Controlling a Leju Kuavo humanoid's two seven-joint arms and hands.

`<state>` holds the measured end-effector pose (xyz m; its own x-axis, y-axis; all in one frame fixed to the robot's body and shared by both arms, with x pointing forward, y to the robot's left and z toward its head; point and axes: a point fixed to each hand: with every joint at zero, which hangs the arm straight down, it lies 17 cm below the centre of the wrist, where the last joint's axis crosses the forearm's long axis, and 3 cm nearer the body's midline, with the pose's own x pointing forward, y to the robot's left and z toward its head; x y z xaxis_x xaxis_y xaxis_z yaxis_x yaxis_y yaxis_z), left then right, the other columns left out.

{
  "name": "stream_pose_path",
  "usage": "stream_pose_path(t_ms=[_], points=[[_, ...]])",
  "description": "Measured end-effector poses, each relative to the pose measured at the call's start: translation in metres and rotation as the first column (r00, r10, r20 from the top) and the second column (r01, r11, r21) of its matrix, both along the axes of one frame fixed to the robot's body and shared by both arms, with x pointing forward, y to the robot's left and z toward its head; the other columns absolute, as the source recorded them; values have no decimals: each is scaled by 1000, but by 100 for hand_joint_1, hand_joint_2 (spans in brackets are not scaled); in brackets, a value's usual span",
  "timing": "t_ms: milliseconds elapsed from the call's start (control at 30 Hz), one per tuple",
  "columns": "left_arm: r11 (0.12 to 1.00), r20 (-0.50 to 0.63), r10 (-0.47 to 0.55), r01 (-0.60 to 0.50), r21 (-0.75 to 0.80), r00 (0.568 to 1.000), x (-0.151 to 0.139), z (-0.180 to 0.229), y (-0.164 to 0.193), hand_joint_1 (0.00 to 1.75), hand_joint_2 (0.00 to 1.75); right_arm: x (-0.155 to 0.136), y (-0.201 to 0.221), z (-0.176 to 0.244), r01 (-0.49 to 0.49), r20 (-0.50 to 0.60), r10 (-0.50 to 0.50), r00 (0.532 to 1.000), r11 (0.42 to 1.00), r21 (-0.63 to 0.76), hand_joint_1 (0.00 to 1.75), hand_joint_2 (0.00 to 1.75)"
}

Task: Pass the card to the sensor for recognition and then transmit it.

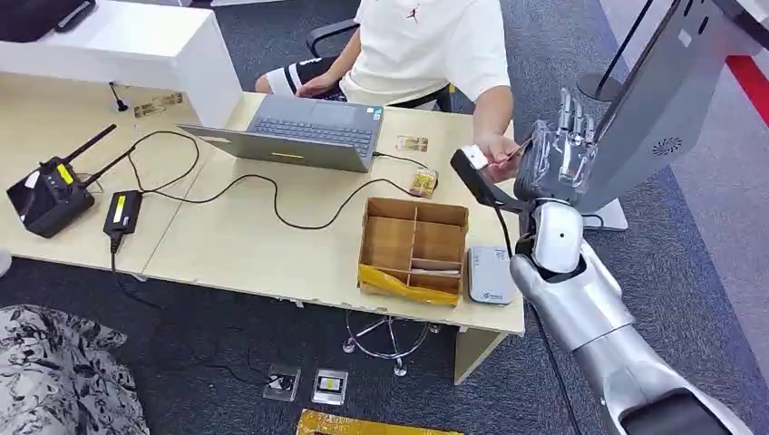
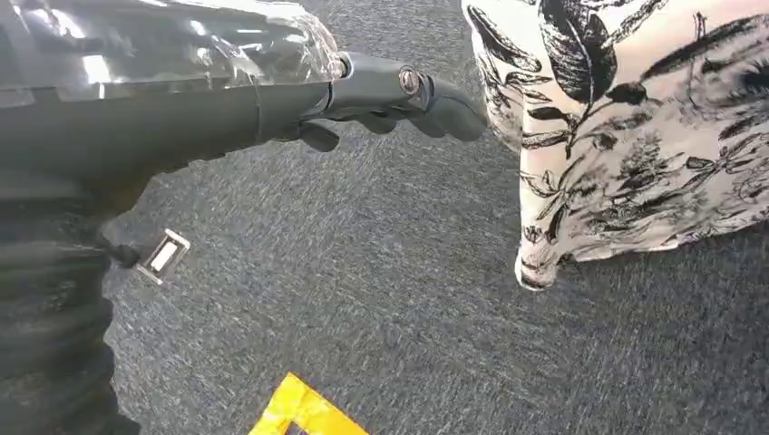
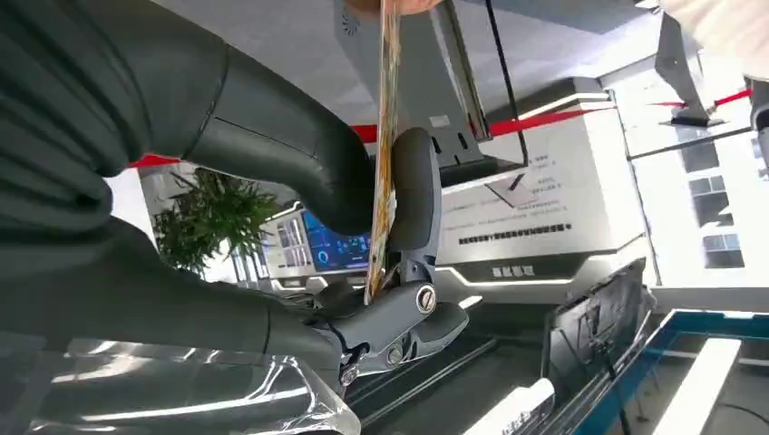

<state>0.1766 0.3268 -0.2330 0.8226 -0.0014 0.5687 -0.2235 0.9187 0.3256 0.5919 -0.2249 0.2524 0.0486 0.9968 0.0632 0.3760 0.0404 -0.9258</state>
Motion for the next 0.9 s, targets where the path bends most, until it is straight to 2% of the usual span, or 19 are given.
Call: stream_pose_path(t_ms=[200, 233, 267, 500, 667, 767, 900], points=[[1000, -1, -1, 1, -2, 1000, 0, -1, 1, 0, 175, 1, -5, -2, 5, 0, -5, 1000, 1000, 4, 175, 175], [1000, -1, -1, 1, -2, 1000, 0, -1, 1, 0, 175, 1, -6, -2, 5, -1, -5, 1000, 1000, 4, 7, 175], [1000, -2, -1, 1, -2, 1000, 0, -1, 1, 0, 175, 1, -6, -2, 4, -1, -4, 1000, 1000, 2, 0, 175], [1000, -1, 0, 0, -6, 1000, 0, -1, 0, 0, 175, 1, -1, -8, -18, -20, 17, 1000, 1000, -19, 0, 175], [1000, -23, 17, -17, -14, 1000, -4, -3, 1, 0, 175, -5, -13, -13, -6, 9, 6, 1000, 1000, 14, 0, 175], [999, -41, 30, -31, -18, 999, -8, -6, 1, 0, 175, -17, -35, -35, 24, 0, -24, 1000, 998, 63, 0, 175], [999, -93, 36, -37, -14, 995, -17, -9, 6, 0, 175, -51, -89, -81, 107, -13, -107, 994, 965, 240, 0, 175]])
